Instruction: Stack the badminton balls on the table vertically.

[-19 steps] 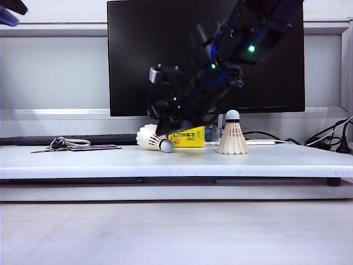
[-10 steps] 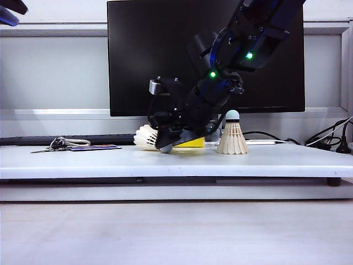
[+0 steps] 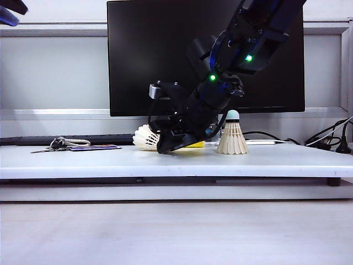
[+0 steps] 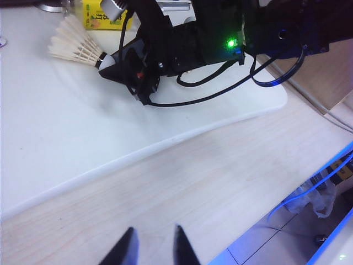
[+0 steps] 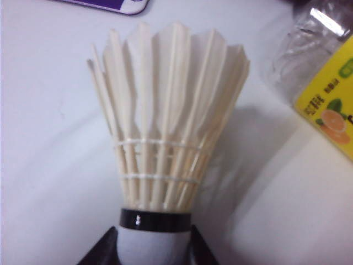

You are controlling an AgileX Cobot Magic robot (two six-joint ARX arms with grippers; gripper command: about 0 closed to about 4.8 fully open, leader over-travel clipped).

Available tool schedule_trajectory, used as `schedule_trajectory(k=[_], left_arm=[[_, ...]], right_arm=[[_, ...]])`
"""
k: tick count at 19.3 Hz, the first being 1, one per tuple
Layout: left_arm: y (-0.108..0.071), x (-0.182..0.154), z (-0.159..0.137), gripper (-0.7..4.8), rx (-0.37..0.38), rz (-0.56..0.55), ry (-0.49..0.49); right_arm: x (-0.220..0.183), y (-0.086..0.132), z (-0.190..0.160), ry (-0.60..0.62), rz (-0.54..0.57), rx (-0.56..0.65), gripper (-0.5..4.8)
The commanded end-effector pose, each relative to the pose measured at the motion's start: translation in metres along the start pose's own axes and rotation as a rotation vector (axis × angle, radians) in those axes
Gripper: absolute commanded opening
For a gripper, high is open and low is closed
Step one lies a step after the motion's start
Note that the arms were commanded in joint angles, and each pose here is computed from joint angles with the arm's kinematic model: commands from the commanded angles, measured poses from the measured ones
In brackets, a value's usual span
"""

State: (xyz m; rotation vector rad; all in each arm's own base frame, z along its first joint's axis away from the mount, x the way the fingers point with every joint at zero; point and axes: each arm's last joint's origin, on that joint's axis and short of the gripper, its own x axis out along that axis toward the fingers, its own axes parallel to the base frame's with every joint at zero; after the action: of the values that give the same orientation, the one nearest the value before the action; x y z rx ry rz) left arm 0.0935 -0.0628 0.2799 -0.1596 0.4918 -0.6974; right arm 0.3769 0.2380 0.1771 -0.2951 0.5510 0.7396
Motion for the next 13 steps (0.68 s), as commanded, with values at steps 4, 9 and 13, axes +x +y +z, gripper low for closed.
schedule_trajectory(k=[4, 9, 13], left_arm=[[-0.001, 0.0, 0.005, 0.96, 0.069, -0.003, -0.047], [-0.003, 0.003, 0.013, 0.96, 0.234, -0.014, -0.097], [-0.003, 0.022, 0.031, 0.96, 0.434, -0.02, -0.02]], right_arm=[[-0.002, 0.001, 0.004, -0.007, 0.006, -0.003, 2.35], [-0.018, 0.001, 0.019, -0.043, -0.001, -0.04, 2.56], [-0.06, 0.001, 0.05, -0.132, -0.023, -0.078, 2.58]])
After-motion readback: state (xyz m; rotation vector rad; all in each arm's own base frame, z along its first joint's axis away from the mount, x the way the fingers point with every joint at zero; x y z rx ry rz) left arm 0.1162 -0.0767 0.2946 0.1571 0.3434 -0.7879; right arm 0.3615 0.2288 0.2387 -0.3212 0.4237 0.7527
